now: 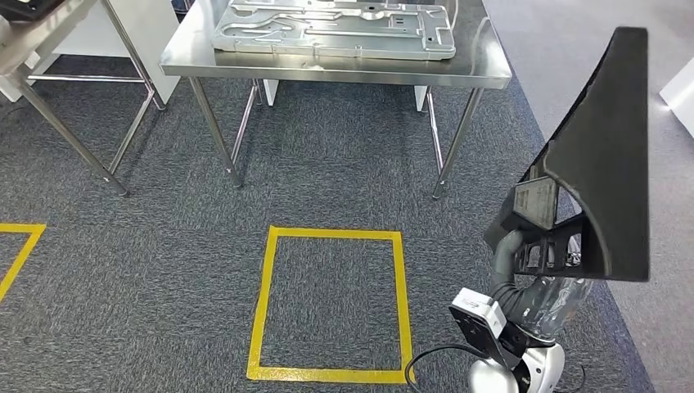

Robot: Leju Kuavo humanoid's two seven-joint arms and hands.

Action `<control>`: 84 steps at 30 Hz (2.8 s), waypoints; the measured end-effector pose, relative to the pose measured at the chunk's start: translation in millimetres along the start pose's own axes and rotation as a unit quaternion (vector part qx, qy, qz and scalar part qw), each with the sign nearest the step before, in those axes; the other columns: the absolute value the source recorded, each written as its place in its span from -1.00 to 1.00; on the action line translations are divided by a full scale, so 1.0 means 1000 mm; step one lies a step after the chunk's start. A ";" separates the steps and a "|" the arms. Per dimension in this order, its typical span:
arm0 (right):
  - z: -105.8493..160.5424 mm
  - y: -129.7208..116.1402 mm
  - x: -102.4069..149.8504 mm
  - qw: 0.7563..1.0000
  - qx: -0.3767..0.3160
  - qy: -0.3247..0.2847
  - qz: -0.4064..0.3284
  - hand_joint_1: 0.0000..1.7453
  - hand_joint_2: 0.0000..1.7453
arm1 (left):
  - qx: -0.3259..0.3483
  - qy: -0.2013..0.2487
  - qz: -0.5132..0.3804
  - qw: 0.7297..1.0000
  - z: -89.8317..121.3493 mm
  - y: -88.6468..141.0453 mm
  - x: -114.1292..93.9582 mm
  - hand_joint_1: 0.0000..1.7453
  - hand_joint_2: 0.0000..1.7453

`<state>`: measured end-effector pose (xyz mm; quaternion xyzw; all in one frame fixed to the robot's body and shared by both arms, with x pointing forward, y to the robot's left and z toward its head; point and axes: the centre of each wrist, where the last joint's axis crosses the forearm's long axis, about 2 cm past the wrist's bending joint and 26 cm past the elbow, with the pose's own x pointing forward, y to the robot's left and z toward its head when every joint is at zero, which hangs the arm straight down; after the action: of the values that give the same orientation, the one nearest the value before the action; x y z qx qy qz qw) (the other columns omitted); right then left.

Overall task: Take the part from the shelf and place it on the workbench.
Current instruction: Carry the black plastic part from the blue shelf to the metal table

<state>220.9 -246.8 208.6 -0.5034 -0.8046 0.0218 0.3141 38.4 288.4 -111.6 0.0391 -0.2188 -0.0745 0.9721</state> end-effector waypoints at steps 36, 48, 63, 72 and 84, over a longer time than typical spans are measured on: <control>-0.043 0.138 0.002 0.854 0.374 -0.179 0.314 1.00 1.00 | -0.020 -0.011 -0.038 0.999 -0.006 0.014 0.014 -1.00 -1.00; -0.055 0.154 0.017 0.832 0.383 -0.232 0.327 1.00 1.00 | -0.020 -0.008 -0.041 0.999 -0.006 0.017 0.011 -1.00 -1.00; -0.071 0.163 0.020 0.809 0.402 -0.253 0.345 1.00 1.00 | -0.025 -0.008 -0.045 0.999 -0.006 0.018 0.013 -1.00 -1.00; -0.095 0.170 0.035 0.774 0.426 -0.296 0.363 1.00 1.00 | -0.026 -0.011 -0.045 0.999 -0.008 0.019 0.018 -1.00 -1.00; -0.091 0.186 0.061 0.743 0.444 -0.338 0.369 1.00 1.00 | -0.026 -0.007 -0.041 0.999 -0.007 0.020 0.016 -1.00 -1.00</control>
<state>399.3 -130.4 246.2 -0.5240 -0.5087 0.6597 0.1774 57.8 305.7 -109.4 0.0225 -0.2216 -0.1198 0.9675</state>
